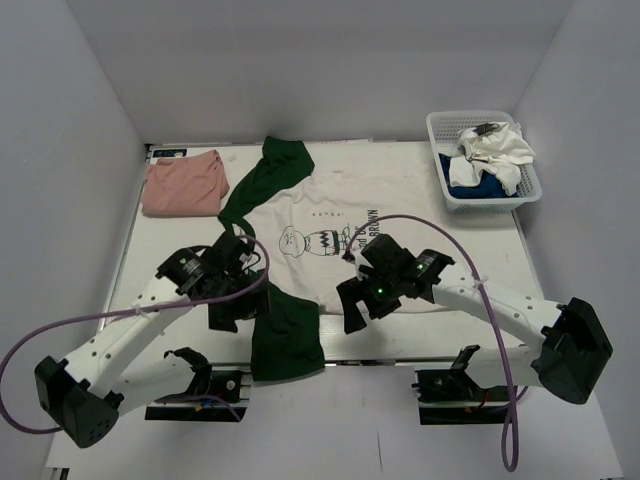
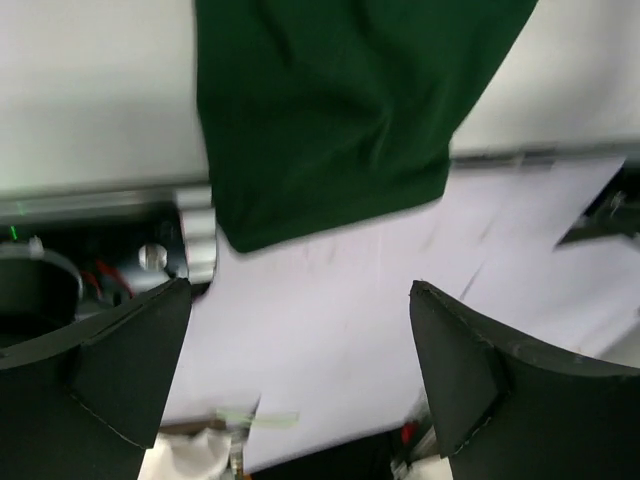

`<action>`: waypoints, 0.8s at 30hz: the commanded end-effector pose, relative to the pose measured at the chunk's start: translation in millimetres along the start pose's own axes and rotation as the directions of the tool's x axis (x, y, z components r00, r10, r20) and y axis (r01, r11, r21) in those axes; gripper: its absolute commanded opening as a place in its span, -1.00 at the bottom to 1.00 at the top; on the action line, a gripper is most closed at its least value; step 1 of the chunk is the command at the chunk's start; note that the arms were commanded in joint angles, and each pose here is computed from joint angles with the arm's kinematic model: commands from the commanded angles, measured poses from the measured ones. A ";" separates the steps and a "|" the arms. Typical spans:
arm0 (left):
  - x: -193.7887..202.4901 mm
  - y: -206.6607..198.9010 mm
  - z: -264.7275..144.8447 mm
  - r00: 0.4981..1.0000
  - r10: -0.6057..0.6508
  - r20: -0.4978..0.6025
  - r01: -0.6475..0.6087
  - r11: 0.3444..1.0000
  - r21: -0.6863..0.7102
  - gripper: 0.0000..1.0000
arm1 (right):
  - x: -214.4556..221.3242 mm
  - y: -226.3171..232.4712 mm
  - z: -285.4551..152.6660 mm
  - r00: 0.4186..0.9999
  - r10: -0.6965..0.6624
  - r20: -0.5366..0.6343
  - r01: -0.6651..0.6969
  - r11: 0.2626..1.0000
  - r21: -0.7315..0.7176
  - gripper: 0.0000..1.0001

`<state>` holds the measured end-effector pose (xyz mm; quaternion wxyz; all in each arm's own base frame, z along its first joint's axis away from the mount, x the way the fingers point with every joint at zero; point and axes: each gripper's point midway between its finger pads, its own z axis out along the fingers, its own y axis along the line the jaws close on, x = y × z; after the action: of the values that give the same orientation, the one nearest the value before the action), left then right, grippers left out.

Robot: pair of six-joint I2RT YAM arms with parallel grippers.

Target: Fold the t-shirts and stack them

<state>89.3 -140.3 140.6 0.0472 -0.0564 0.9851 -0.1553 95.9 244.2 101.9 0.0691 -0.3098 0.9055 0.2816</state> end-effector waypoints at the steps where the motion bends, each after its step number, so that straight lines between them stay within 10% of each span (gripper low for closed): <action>1: -61.4 -21.5 8.1 0.982 0.039 0.186 -0.038 0.999 -0.012 1.00 | -52.7 -18.3 -17.7 0.977 0.025 0.212 -0.056 0.988 0.143 0.81; 10: -211.3 -22.9 71.0 0.929 0.082 0.362 0.040 0.947 -0.318 1.00 | -120.4 -111.7 -49.0 0.873 0.156 0.462 -0.338 0.877 0.343 0.81; 24: -344.3 -3.5 114.6 0.915 0.058 0.398 0.084 0.940 -0.330 1.00 | -173.5 -264.9 -59.6 0.808 0.185 0.559 -0.514 0.684 0.517 0.81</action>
<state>413.8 -130.9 33.8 0.1898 -0.1178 0.9737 0.0453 343.0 131.8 51.6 0.2568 -0.0010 0.9658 0.0370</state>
